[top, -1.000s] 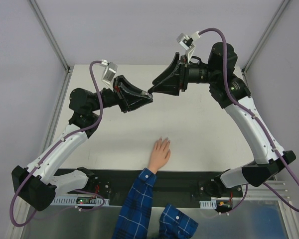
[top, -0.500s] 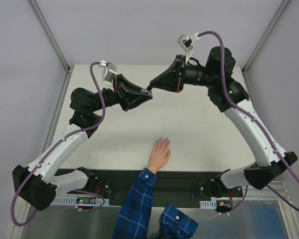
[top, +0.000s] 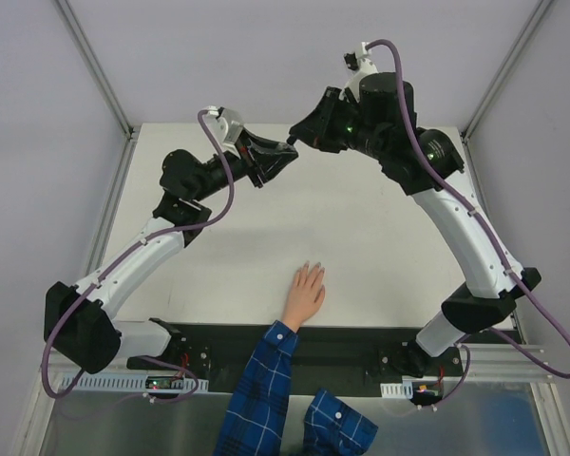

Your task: Paint the nails

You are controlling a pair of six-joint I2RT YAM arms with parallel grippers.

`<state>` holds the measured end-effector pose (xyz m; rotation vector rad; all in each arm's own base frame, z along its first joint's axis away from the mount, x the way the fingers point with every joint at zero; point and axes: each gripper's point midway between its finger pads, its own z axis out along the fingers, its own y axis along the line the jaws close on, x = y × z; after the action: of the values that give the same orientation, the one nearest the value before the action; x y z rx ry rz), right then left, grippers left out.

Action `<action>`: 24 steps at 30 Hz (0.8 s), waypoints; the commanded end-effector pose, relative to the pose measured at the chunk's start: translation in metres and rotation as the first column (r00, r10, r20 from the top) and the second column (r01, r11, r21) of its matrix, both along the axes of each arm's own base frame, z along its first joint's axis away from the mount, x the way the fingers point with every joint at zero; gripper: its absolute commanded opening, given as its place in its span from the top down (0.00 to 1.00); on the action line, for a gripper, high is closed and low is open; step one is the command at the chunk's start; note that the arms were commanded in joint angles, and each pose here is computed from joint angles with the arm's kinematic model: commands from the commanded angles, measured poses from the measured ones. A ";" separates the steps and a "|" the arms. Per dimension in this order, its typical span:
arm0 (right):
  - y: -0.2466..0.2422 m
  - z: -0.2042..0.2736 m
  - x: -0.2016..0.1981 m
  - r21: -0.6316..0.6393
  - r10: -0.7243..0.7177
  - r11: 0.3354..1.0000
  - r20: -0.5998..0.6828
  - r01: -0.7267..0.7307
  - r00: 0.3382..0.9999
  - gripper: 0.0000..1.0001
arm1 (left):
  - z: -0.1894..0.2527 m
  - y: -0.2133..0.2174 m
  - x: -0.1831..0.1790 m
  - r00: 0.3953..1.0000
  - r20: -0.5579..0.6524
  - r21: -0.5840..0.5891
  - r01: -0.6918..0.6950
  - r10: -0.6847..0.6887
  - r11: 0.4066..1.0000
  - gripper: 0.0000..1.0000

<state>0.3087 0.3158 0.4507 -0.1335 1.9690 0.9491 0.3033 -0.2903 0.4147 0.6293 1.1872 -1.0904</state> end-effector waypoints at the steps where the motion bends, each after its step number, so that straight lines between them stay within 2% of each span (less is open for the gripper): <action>1: 0.003 -0.004 -0.041 -0.014 0.081 0.996 -0.071 -0.083 0.994 0.74 | 0.034 0.012 -0.009 0.993 0.097 -0.069 -0.054 0.060 0.996 1.00; 3: 0.004 0.007 -0.040 -0.025 0.140 0.990 0.025 -0.139 0.990 0.61 | 0.029 0.013 -0.015 0.997 0.071 -0.055 -0.039 0.043 0.998 1.00; 4: 0.007 0.017 -0.050 -0.005 0.214 0.977 0.058 -0.214 0.975 0.45 | 0.027 0.017 -0.023 0.998 0.060 -0.055 -0.033 0.037 0.998 1.00; 6: 0.003 0.031 -0.051 -0.016 0.279 0.960 0.146 -0.280 0.949 0.34 | 0.019 0.018 -0.033 1.000 0.026 -0.037 -0.009 0.010 0.999 1.00; 7: 0.004 0.038 -0.065 -0.016 0.363 0.930 0.184 -0.367 0.913 0.23 | 0.021 0.020 -0.042 1.000 0.018 -0.035 0.007 -0.006 0.999 1.00; 9: 0.002 0.049 -0.073 -0.033 0.445 0.890 0.274 -0.454 0.852 0.14 | 0.009 0.017 -0.056 0.996 -0.040 0.014 0.080 -0.079 0.997 1.00; 10: 0.006 0.043 -0.087 -0.069 0.549 0.827 0.311 -0.558 0.776 0.05 | 0.011 0.017 -0.066 0.992 -0.057 0.013 0.116 -0.115 0.993 1.00; 11: 0.004 0.046 -0.096 -0.089 0.590 0.794 0.351 -0.602 0.727 0.02 | 0.009 0.017 -0.071 0.987 -0.074 0.017 0.143 -0.141 0.990 1.00; 12: 0.004 0.051 -0.108 -0.098 0.651 0.732 0.392 -0.675 0.650 0.00 | 0.007 0.016 -0.081 0.979 -0.080 0.021 0.189 -0.187 0.982 1.00; 13: 0.003 0.050 -0.111 -0.111 0.674 0.706 0.411 -0.700 0.614 0.00 | 0.007 0.017 -0.088 0.972 -0.102 0.012 0.213 -0.210 0.977 1.00; 15: 0.003 0.048 -0.111 -0.112 0.700 0.669 0.428 -0.735 0.571 0.01 | 0.007 0.019 -0.099 0.960 -0.115 0.010 0.258 -0.255 0.966 1.00; 18: 0.002 0.048 -0.105 -0.109 0.697 0.661 0.456 -0.742 0.554 0.00 | 0.018 0.021 -0.111 0.945 -0.118 -0.018 0.304 -0.304 0.953 1.00; 20: 0.005 0.052 -0.106 -0.082 0.700 0.638 0.477 -0.766 0.532 0.07 | 0.023 0.021 -0.119 0.932 -0.120 -0.036 0.341 -0.342 0.940 1.00; 21: 0.006 0.051 -0.110 -0.062 0.721 0.605 0.466 -0.794 0.513 0.11 | 0.025 0.021 -0.119 0.930 -0.121 -0.042 0.344 -0.346 0.938 1.00; 22: 0.008 0.051 -0.111 -0.053 0.730 0.588 0.465 -0.807 0.502 0.20 | 0.026 0.021 -0.122 0.925 -0.129 -0.051 0.354 -0.358 0.934 1.00; 24: 0.010 0.050 -0.111 -0.033 0.735 0.577 0.456 -0.816 0.502 0.25 | 0.029 0.022 -0.123 0.924 -0.123 -0.058 0.358 -0.362 0.932 1.00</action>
<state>0.2168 0.3248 0.4773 -1.0247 1.5141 1.4255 0.2008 -0.2738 0.4231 0.7426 1.2692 -1.4118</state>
